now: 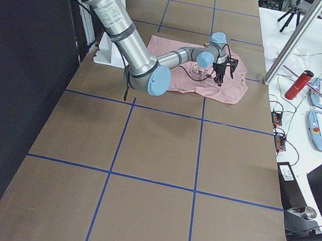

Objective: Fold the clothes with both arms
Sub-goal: 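Fold the grasped sleeve inward toward the shirt center with the right gripper, then move the left gripper to the other sleeve while the right gripper releases near the collar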

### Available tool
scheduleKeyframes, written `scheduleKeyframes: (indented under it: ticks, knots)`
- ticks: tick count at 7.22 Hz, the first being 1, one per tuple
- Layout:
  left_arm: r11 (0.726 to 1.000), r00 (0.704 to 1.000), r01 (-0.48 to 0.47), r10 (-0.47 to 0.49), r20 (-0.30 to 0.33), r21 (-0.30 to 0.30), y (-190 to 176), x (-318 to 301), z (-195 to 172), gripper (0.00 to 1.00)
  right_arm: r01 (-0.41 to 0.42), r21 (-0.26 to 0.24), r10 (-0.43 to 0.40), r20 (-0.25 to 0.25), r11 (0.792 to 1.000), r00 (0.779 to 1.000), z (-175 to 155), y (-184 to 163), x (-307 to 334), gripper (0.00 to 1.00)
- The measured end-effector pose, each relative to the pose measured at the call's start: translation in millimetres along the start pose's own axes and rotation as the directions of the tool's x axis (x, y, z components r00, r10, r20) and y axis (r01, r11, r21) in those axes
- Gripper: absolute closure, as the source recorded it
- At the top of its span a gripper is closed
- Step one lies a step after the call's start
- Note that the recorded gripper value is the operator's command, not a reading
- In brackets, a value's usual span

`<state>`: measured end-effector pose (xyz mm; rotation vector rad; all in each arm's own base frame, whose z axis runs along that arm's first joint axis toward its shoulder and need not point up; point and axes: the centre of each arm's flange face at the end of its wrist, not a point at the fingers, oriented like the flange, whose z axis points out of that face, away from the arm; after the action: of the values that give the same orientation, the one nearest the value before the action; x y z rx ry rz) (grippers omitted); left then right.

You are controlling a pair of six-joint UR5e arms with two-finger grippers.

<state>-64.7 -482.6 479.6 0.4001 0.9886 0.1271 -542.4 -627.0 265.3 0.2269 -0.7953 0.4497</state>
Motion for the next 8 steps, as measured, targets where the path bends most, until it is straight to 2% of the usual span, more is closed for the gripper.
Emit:
scheduleKeyframes:
  ticks: [2,3,4,6,8]
  knots:
    - [0.999,0.997,0.044,-0.045,-0.055,-0.008,-26.7,44.6,44.7,0.00,-0.009,-0.005,0.010,0.054,1.000,0.999,-28.0,-12.5,1.9,0.00]
    - [0.995,0.991,0.086,-0.091,-0.096,-0.051,-50.8,86.0,86.7,0.01,-0.016,-0.034,0.019,0.088,0.999,0.996,-44.7,-19.5,16.8,0.00]
    - [0.986,0.984,0.139,-0.148,-0.099,-0.092,-84.1,134.1,135.4,0.01,-0.021,-0.067,0.029,0.120,0.998,0.992,-61.8,-25.3,39.8,0.00]
    - [0.973,0.977,0.212,-0.214,-0.015,-0.094,-134.9,212.1,229.7,0.01,-0.015,-0.113,0.034,0.174,0.993,0.984,-93.5,-18.4,80.6,0.00]
    - [0.974,0.975,0.218,-0.215,0.065,-0.058,-155.1,244.6,308.7,0.06,-0.007,-0.127,0.033,0.204,0.992,0.978,-114.4,-7.2,102.5,0.00]
